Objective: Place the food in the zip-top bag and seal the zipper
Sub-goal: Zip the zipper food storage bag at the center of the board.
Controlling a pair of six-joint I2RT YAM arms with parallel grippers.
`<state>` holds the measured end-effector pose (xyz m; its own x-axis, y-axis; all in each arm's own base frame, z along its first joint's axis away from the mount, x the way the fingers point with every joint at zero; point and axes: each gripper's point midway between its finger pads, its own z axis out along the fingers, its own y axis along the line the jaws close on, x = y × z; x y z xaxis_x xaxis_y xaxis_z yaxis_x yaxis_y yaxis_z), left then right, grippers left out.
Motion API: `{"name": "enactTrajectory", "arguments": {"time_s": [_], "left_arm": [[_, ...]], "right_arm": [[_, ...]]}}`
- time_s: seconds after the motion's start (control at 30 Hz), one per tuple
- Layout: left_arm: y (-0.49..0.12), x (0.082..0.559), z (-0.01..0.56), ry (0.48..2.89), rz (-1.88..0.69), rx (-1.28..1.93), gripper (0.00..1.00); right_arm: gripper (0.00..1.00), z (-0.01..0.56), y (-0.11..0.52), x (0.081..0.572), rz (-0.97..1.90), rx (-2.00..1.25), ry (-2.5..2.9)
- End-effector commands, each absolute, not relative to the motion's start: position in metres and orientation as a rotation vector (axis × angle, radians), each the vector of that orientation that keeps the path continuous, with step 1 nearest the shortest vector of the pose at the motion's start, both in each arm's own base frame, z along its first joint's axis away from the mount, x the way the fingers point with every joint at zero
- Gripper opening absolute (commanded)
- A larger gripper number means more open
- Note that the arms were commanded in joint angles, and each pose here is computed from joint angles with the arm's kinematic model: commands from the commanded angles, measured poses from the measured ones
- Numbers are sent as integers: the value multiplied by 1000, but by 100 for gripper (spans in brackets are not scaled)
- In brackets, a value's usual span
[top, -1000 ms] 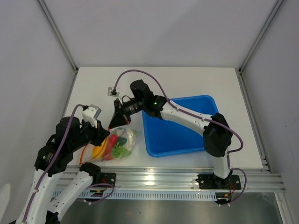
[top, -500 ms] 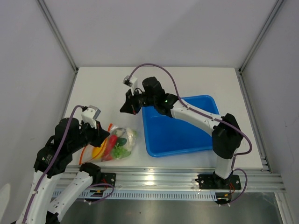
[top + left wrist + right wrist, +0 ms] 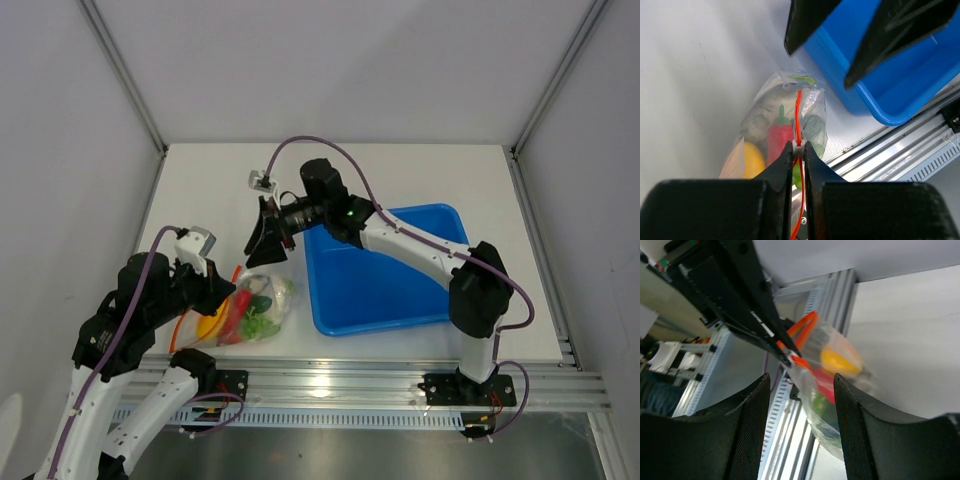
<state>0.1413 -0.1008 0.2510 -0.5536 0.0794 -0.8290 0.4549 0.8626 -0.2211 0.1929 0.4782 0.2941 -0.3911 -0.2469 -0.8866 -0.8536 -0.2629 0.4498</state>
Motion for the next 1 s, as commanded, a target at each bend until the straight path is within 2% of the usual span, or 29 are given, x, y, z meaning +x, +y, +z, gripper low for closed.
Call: {"name": "enactTrajectory", "arguments": {"time_s": [0.0,0.37,0.73,0.97], "left_arm": [[-104,141,273,2043,-551,391,1],[-105,139,274,2036,-561,397,1],[-106,140,274,2034,-566,400,1],[-105,140,274,2033,-557,400,1]], "right_arm": [[56,292,479,164,1822,-1506,1453],[52,279,496,148,1878,-1560,1476],[33,273,506,140,1888,-1594,1489],[26,266,506,135,1891,-1621,1507]]}}
